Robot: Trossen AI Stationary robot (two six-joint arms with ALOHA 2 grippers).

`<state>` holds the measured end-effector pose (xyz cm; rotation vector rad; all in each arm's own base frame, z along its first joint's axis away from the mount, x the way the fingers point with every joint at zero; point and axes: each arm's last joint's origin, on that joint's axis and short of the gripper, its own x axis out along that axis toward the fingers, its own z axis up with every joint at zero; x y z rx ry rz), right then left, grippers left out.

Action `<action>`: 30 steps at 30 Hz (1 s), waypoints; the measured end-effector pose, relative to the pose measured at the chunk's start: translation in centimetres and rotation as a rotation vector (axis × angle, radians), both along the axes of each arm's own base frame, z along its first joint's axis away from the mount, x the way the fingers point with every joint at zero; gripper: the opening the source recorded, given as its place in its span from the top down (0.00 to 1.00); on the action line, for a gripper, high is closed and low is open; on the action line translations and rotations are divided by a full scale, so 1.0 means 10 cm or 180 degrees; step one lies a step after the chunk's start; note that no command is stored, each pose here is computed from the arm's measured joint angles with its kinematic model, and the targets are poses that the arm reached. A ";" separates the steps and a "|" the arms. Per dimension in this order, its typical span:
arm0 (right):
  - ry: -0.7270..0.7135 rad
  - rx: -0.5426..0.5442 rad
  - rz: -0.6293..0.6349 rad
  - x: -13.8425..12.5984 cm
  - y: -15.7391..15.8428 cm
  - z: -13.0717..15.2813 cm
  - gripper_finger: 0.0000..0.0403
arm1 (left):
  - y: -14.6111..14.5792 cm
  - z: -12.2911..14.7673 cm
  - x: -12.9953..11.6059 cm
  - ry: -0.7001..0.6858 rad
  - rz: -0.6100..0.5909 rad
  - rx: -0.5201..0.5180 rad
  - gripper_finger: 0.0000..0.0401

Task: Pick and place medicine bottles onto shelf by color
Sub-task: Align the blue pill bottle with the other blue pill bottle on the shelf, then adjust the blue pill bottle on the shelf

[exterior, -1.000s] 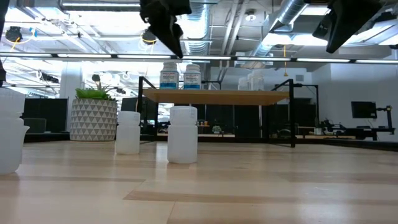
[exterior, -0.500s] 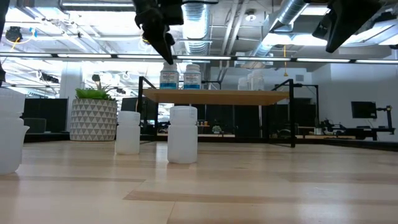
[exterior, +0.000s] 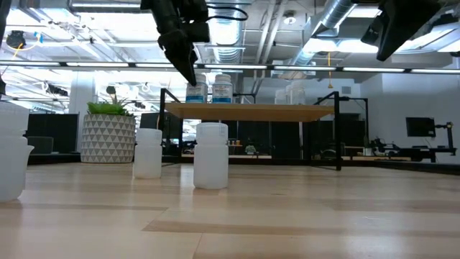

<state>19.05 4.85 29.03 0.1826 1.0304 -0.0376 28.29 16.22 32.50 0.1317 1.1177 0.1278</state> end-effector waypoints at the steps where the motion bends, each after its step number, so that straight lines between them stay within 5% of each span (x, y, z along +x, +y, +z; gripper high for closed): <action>1: 0.0000 0.0000 0.0000 0.00 0.00 0.00 0.85 | 0.01 0.00 0.00 0.0007 0.0028 0.0048 0.55; 20: 0.0000 0.0002 -0.0003 0.00 0.00 0.00 0.85 | 0.06 0.02 0.01 -0.0081 0.0068 0.0134 0.55; 26: 0.0001 0.0002 -0.0003 0.00 0.00 0.00 0.85 | -0.01 0.05 0.07 -0.0288 -0.0198 -0.0063 0.55; 30: 0.0001 0.0002 -0.0003 0.00 0.00 0.00 0.85 | -0.05 0.18 0.14 -0.0466 -0.0230 0.0193 0.55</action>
